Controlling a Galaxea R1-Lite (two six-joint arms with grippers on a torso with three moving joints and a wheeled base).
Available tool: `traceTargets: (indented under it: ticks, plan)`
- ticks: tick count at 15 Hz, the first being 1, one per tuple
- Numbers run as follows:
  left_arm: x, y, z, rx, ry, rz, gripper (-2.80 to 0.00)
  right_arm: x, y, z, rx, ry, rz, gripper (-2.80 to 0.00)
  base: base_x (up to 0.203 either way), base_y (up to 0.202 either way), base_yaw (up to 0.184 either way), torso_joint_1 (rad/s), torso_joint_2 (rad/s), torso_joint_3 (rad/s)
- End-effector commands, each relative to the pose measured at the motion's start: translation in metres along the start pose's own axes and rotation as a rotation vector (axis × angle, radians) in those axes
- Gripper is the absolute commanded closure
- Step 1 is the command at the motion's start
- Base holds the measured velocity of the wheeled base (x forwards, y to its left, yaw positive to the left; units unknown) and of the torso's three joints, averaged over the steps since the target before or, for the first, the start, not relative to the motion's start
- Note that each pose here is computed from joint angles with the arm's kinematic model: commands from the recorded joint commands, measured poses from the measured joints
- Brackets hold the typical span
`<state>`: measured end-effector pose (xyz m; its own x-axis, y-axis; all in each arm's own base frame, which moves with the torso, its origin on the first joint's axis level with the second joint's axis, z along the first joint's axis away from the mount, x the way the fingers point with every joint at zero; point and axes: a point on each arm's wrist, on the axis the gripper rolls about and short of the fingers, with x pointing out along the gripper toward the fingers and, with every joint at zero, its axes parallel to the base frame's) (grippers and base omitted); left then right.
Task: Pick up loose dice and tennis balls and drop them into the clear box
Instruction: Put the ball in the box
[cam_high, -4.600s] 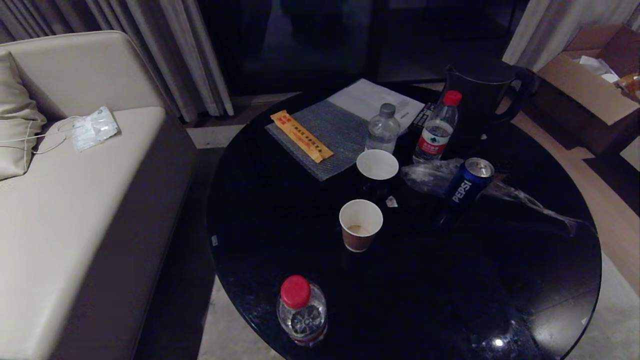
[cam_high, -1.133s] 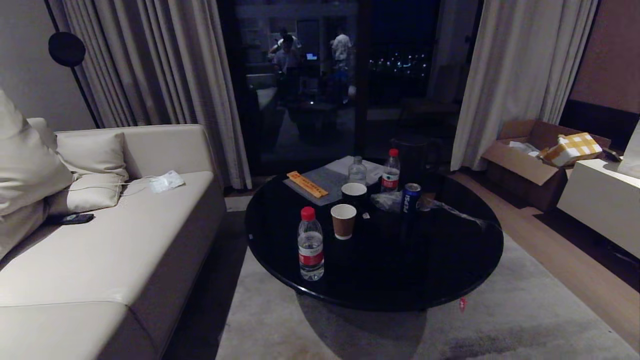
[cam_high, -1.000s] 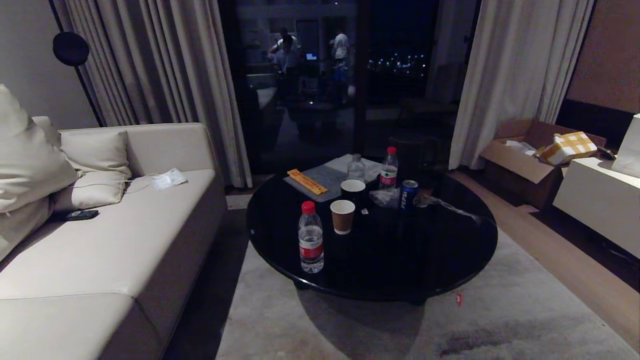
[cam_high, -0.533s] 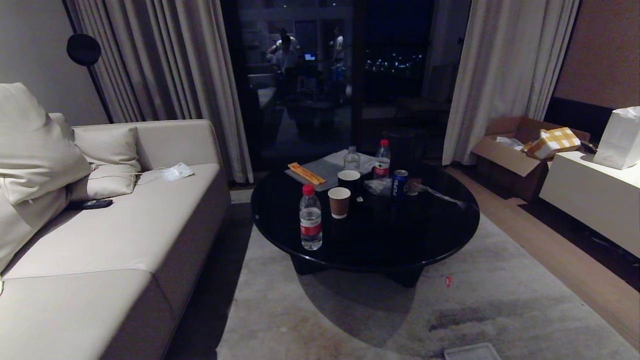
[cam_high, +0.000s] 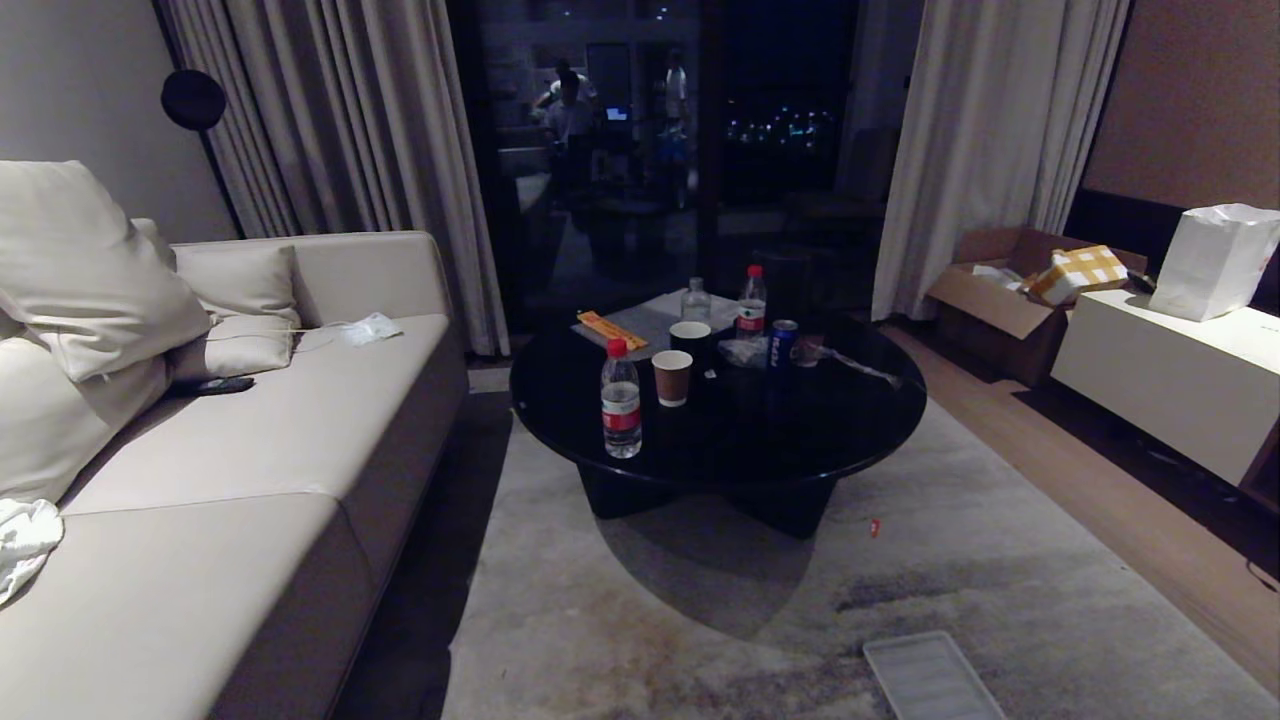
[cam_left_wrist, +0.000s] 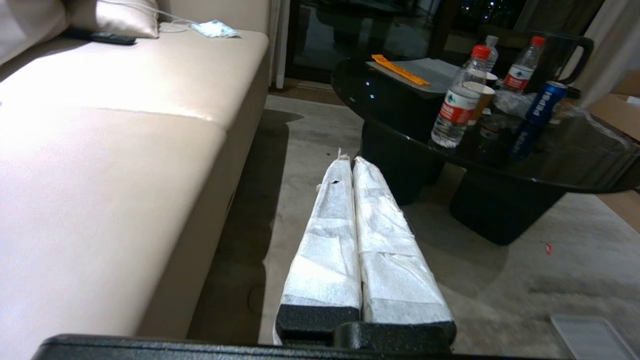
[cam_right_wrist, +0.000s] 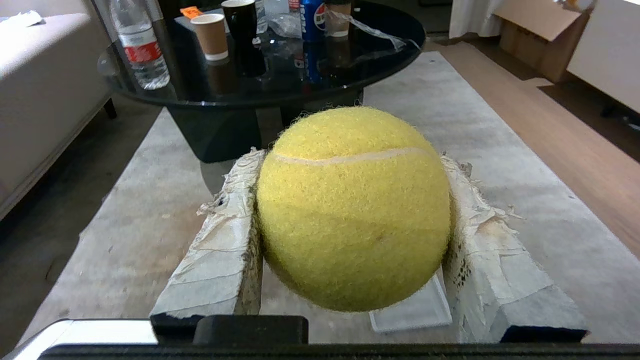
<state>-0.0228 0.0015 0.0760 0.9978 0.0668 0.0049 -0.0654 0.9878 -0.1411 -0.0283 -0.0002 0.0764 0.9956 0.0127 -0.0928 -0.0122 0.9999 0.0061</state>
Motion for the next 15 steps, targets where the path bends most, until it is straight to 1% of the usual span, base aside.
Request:
traceTargets:
  ticks: [1, 10, 15]
  plan:
    - [0.0002, 0.0000, -0.0003, -0.001, 0.002, 0.001, 0.00, 0.0001, 0.0000, -0.0001, 0.000, 0.002, 0.001, 0.00, -0.190, 0.000, 0.004, 0.002, 0.00, 0.006]
    - [0.0002, 0.0000, -0.0003, -0.001, 0.002, 0.001, 0.00, 0.0001, 0.0000, -0.0001, 0.000, 0.002, 0.000, 0.00, -0.175, 0.000, -0.001, 0.003, 0.00, 0.003]
    - [0.0002, 0.0000, -0.0003, -0.001, 0.002, 0.000, 0.00, 0.0001, 0.0000, -0.0001, 0.002, 0.002, 0.001, 0.00, 0.000, 0.000, 0.000, 0.000, 0.00, 0.000]
